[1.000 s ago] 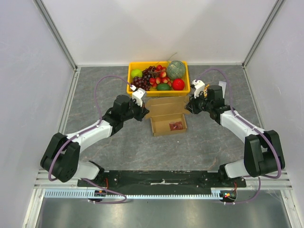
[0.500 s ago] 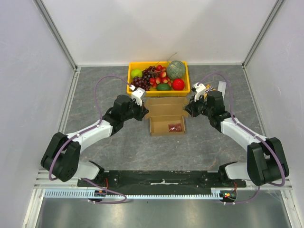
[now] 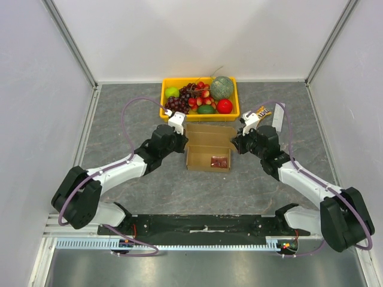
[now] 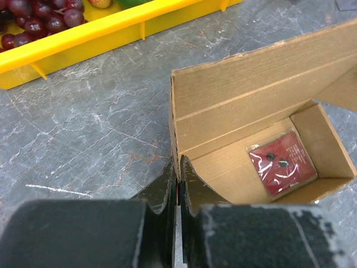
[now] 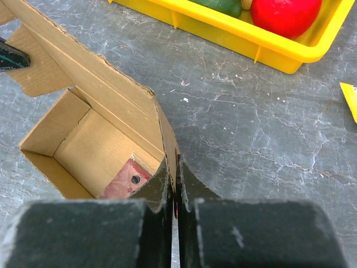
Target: Fold the paper box
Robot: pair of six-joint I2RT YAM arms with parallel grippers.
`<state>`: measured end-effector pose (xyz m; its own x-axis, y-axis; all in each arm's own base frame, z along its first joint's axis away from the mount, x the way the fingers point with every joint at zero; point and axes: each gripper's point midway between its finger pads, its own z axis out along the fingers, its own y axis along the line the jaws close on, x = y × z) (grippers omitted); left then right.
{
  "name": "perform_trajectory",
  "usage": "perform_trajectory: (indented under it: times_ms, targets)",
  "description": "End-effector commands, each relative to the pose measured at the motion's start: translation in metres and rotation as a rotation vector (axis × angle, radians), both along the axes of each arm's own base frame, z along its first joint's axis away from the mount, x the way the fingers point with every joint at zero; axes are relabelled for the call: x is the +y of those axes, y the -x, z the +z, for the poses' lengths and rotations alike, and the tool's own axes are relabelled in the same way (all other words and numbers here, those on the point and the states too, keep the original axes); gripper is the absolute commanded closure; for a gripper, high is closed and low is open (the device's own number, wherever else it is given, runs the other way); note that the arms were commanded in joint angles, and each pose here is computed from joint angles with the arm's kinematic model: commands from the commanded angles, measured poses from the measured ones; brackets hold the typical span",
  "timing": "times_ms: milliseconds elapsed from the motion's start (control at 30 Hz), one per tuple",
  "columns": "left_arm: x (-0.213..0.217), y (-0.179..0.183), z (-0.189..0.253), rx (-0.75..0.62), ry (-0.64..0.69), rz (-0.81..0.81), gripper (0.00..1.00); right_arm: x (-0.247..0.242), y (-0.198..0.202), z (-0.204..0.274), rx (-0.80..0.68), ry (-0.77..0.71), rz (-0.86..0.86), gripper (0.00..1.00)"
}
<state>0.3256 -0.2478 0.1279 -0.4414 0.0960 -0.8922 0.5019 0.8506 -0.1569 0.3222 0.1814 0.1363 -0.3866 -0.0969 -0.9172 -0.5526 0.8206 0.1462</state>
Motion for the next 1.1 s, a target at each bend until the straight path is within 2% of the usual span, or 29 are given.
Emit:
perform_trajectory:
  times_ms: [0,333,567,733,1067]
  targets:
    - [-0.011,-0.004,0.029,-0.040,0.086,0.104,0.93,0.011,-0.003,0.032,-0.108,-0.086,-0.060,0.96]
    - [-0.002,0.009,0.024,-0.005,0.092,0.225,0.90,-0.001,0.003,0.031,-0.114,-0.129,-0.252,0.95]
    - [-0.004,0.019,0.021,0.017,0.125,0.234,0.90,-0.005,0.008,0.027,-0.113,-0.152,-0.355,0.94]
    - [-0.009,0.028,0.015,0.020,0.115,0.234,0.90,-0.005,0.011,0.027,-0.121,-0.158,-0.411,0.94]
    - [-0.001,0.040,0.005,0.032,0.128,0.287,0.90,0.000,0.023,0.023,-0.124,-0.174,-0.456,0.99]
